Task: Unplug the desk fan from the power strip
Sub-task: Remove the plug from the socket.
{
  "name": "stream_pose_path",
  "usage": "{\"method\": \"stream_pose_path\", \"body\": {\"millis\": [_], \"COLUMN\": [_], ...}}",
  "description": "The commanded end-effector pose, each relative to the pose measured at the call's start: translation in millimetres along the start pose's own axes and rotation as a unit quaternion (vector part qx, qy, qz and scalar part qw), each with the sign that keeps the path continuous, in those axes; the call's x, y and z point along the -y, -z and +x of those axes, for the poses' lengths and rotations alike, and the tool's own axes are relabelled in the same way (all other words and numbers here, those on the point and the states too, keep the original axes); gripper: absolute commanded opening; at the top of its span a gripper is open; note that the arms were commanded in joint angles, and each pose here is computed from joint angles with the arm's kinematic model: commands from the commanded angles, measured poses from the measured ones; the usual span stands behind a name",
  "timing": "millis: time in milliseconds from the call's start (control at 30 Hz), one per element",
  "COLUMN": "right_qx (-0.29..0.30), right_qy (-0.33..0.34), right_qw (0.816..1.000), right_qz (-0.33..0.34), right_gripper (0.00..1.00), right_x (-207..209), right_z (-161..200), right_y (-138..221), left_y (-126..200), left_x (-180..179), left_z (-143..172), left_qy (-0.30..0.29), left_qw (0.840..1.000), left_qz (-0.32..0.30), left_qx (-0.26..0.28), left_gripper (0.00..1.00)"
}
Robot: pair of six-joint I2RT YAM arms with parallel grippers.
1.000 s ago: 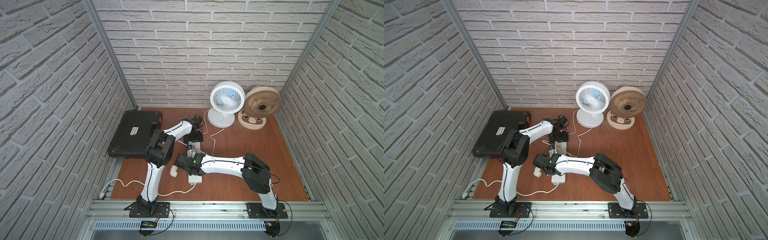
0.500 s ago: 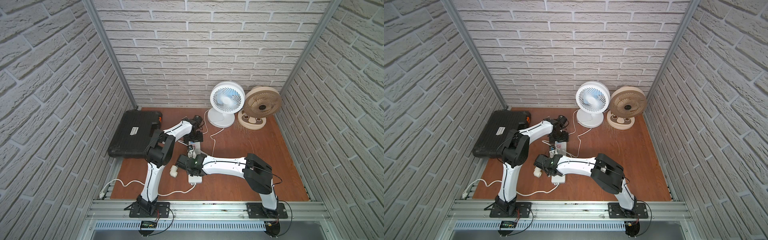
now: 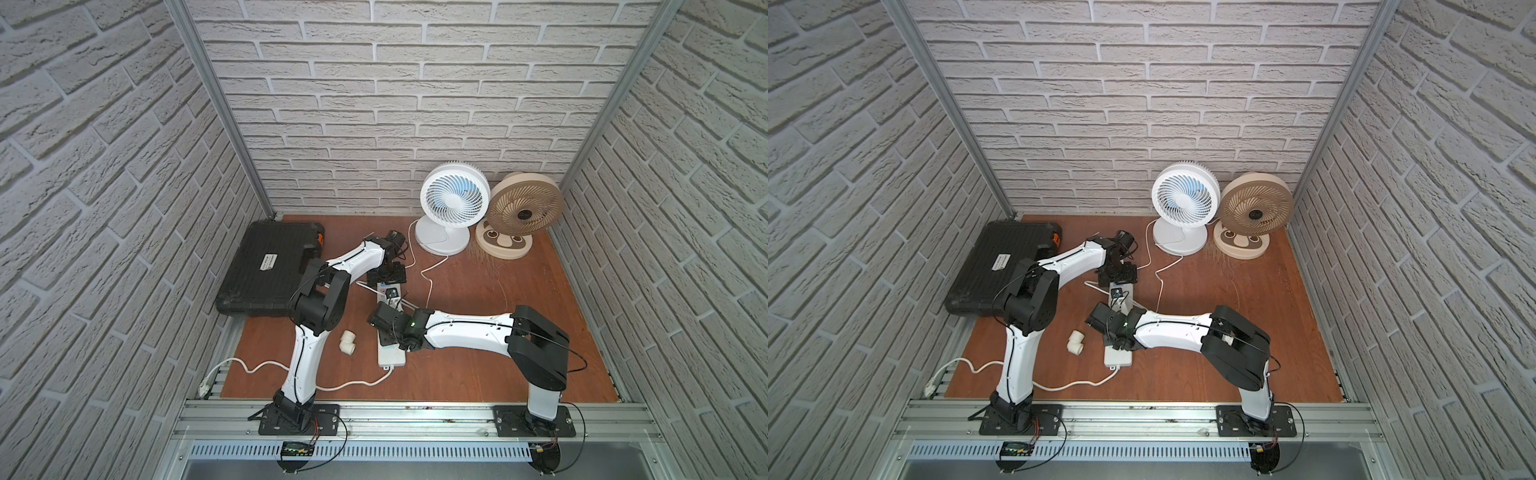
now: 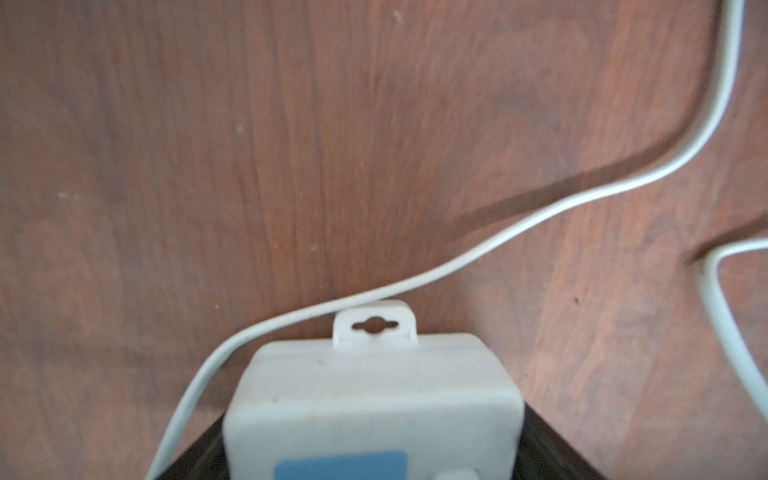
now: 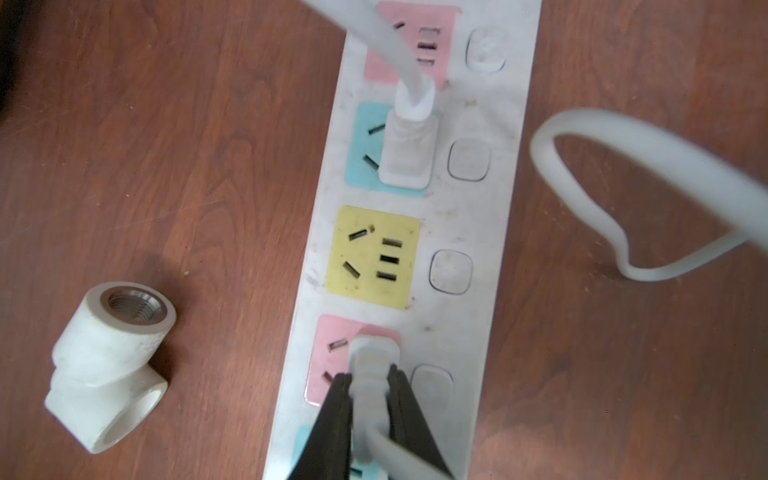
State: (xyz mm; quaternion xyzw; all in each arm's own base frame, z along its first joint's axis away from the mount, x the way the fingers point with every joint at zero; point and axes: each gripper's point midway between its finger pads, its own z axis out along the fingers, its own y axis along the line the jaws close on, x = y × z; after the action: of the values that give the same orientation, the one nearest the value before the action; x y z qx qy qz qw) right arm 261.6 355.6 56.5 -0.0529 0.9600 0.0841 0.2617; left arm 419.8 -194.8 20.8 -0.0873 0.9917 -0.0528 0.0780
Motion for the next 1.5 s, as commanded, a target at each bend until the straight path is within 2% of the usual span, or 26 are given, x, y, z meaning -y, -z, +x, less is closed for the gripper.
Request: {"method": "stream_pose_path", "body": {"millis": [0,600,867,1267,1467], "right_qx": [0.003,0.016,0.021,0.018,0.017], "right_qy": [-0.004,0.091,0.082,0.01,-0.006], "right_qw": [1.0,0.991,0.993,1.0,1.0], "right_qz": [-0.008,0.101,0.086,0.003,-0.002], "right_gripper": [0.03,0.03,0.03,0.03,0.03], "right_x": [-7.2,-19.5,-18.5,-8.8,-1.4], "right_z": [-6.5,-11.6,-9.9,-10.2,-11.3], "right_y": [4.5,1.5,4.9,12.9,14.3], "left_y": [-33.5,-33.7,-33.0,-31.2,-31.2], "left_x": [-35.5,-33.6,-33.4,-33.5,-33.7], "left_z": [42.1,41.4,41.6,41.7,41.6], "left_qy": [0.003,0.003,0.002,0.002,0.002], "left_qw": [0.994,0.995,0.995,0.995,0.995], "left_qz": [-0.061,-0.057,-0.057,-0.056,-0.057], "left_qx": [-0.086,-0.086,-0.085,-0.084,-0.084], "left_gripper": [0.0,0.0,0.0,0.0,0.0]}}
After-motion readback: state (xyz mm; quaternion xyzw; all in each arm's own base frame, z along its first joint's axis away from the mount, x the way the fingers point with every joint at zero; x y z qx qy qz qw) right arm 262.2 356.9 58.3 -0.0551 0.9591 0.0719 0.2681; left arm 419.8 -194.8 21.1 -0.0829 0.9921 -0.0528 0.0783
